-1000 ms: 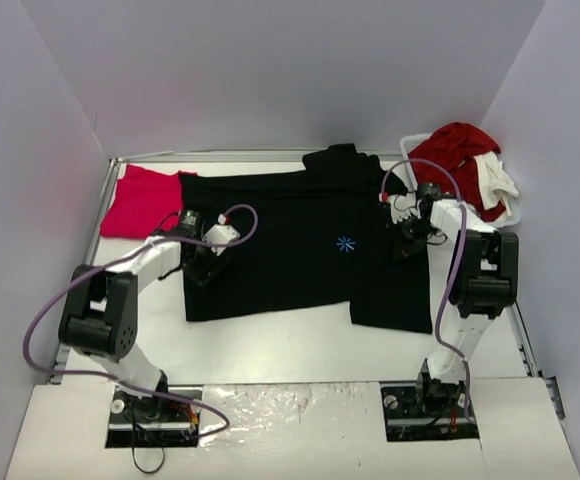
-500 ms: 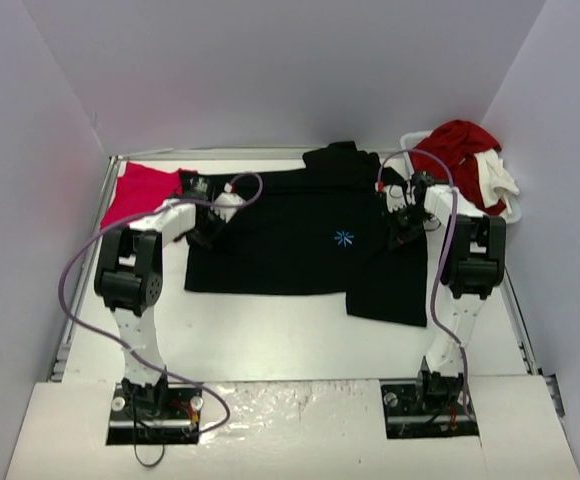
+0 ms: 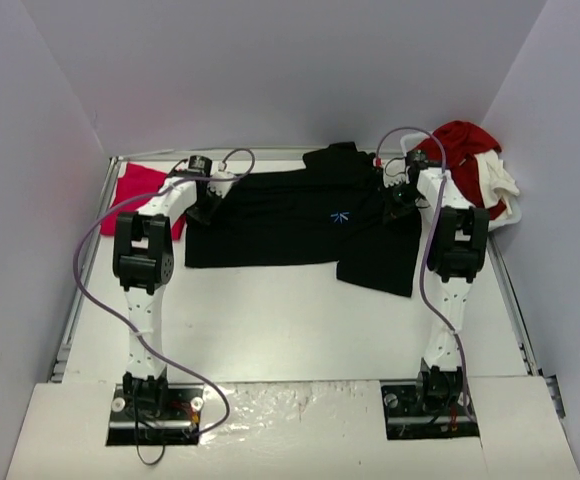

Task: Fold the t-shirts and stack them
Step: Grap the side of the flattened tshirt closest away from the robot with both arms

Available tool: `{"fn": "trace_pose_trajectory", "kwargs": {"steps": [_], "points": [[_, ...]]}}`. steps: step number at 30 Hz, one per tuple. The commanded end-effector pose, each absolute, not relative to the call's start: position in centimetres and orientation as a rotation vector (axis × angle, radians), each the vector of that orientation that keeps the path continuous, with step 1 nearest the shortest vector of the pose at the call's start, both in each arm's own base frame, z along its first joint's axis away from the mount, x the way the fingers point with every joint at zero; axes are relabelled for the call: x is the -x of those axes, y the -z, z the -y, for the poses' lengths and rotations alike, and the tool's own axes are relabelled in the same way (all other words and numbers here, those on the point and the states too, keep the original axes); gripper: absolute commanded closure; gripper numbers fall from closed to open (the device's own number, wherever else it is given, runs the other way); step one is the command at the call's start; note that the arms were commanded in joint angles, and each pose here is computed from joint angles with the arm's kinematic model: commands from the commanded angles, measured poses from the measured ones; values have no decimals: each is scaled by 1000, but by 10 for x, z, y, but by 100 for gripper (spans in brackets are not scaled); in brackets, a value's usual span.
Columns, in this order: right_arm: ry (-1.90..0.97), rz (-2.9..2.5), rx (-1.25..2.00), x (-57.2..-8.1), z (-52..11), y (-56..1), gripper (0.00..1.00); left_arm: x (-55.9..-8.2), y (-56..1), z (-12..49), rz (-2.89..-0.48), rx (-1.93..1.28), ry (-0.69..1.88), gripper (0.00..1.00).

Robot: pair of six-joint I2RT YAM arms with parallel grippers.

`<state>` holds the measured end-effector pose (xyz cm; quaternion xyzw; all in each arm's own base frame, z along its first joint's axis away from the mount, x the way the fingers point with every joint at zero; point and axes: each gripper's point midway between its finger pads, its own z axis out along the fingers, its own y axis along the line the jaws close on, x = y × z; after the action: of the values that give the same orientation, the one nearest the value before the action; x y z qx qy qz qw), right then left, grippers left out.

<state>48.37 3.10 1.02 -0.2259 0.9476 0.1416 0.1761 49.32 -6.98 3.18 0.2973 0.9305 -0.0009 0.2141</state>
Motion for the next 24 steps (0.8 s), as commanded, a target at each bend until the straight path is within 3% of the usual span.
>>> {"fn": "trace_pose_trajectory", "kwargs": {"steps": [1, 6, 11, 12, 13, 14, 16, 19, 24], "points": [[-353, -2739, 631, -497, -29, 25, 100, -496, -37, 71, -2621, -795, 22, 98], [-371, -2712, 640, -500, -37, 8, 100, -499, -50, 76, -2593, -789, 16, 98], [-363, -2627, 696, -489, -59, -46, 96, -488, -96, 78, -2499, -798, -5, 79], [-367, -2628, 698, -484, -60, -50, 92, -483, -114, 76, -2464, -788, -20, 74], [-363, -2615, 702, -481, -62, -60, 89, -481, -124, 74, -2449, -782, -30, 60], [-352, -2576, 702, -479, -63, -82, 87, -477, -133, 71, -2437, -775, -51, 57], [-365, -2561, 707, -469, -66, -95, 77, -466, -158, 67, -2389, -767, -80, 61], [-353, -2509, 709, -454, -66, -126, 70, -446, -181, 61, -2330, -811, -120, 71], [-339, -2471, 730, -422, -65, -151, 62, -404, -164, 54, -2299, -1065, -174, 62]]}}
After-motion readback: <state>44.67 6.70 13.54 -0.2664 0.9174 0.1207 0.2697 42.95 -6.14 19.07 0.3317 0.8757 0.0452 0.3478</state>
